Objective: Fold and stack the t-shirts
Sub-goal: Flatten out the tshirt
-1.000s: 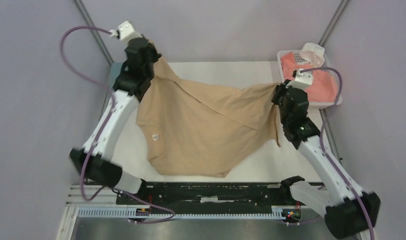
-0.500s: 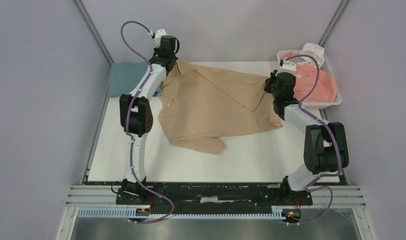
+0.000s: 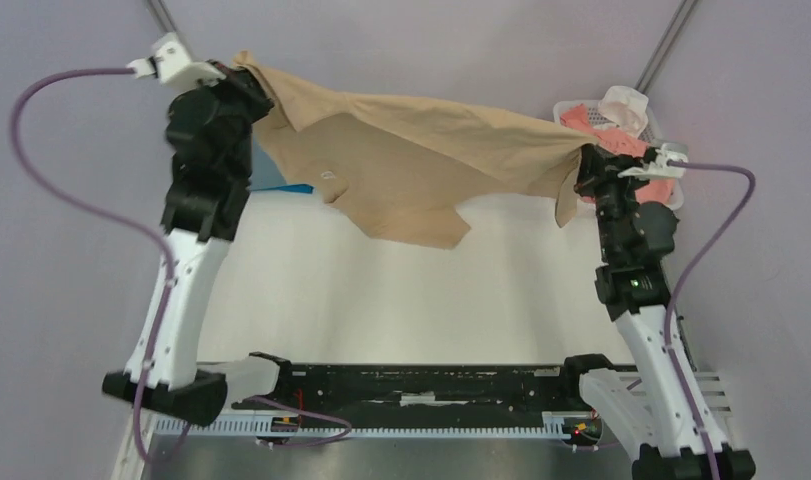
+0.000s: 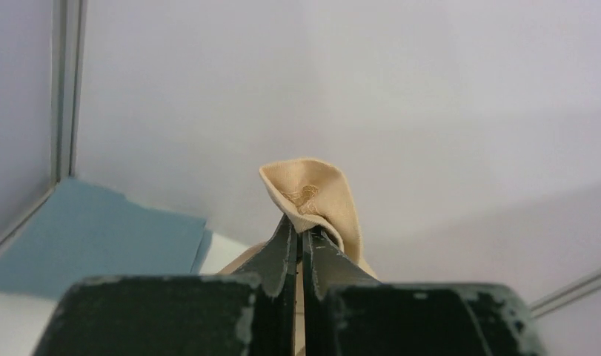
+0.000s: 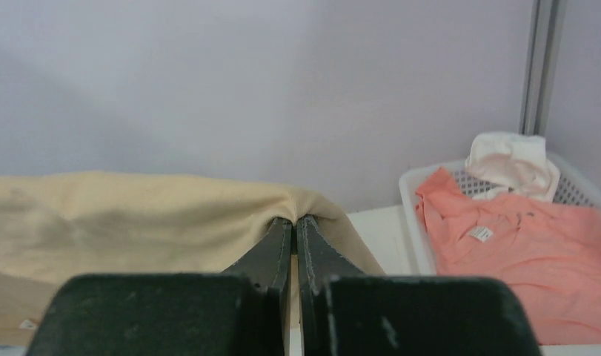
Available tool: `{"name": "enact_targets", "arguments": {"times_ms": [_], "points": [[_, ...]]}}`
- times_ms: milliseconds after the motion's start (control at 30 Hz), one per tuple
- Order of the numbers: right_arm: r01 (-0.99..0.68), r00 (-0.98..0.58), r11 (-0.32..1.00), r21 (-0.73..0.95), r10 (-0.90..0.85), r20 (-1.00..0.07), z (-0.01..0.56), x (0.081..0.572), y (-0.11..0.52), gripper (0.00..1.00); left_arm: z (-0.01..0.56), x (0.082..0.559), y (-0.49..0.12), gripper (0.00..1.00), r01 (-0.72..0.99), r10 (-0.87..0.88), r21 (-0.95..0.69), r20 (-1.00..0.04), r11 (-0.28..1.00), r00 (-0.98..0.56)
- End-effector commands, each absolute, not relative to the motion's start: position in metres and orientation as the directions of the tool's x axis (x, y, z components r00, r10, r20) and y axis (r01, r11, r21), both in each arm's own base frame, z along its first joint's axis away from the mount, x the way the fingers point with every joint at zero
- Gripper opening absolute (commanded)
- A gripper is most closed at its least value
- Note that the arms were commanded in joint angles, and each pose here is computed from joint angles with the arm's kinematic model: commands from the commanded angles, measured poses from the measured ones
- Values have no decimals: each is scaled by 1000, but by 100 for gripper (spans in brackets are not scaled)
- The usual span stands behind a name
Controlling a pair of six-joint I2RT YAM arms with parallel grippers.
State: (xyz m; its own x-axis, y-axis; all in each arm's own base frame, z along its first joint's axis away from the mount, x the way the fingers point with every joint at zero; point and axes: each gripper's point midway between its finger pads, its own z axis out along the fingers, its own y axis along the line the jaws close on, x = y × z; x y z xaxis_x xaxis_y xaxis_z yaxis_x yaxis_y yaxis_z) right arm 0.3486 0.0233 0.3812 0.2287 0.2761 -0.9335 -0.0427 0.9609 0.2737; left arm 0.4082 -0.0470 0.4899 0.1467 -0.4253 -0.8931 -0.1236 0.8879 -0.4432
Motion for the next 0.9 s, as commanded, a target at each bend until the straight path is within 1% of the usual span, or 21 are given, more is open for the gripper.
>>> {"name": "enact_targets", "arguments": {"times_ms": [0,133,267,367,467,567,633,700,767,867], "points": [[-36,297,961,272,271,-916,423,294,13,0,565,311,-28,2,6,-463,-485,-830,874,312],[-99,383,958,269,286,-878,463,236,14,0,611,235,-23,2,139,-492,-477,-784,868,380],[-132,440,955,265,296,-848,490,194,13,0,643,181,-12,2,196,-504,-469,-740,861,445],[-160,460,954,252,298,-836,501,175,16,0,658,160,-9,2,225,-507,-458,-716,860,479],[-159,456,954,254,299,-838,498,174,16,0,661,163,-9,2,222,-499,-451,-718,865,485],[-126,413,953,274,302,-859,480,192,13,0,650,194,-13,2,177,-479,-451,-749,875,458],[-91,360,950,298,310,-880,457,214,11,0,634,232,-16,2,118,-456,-452,-781,884,427],[-48,302,944,327,326,-896,426,241,9,0,606,285,-20,2,28,-422,-445,-823,895,381],[31,215,936,349,335,-917,381,274,4,0,569,342,-21,2,-84,-379,-426,-866,901,327],[183,59,920,346,341,-938,302,317,-7,0,488,443,-35,2,-221,-297,-331,-939,917,174]]}}
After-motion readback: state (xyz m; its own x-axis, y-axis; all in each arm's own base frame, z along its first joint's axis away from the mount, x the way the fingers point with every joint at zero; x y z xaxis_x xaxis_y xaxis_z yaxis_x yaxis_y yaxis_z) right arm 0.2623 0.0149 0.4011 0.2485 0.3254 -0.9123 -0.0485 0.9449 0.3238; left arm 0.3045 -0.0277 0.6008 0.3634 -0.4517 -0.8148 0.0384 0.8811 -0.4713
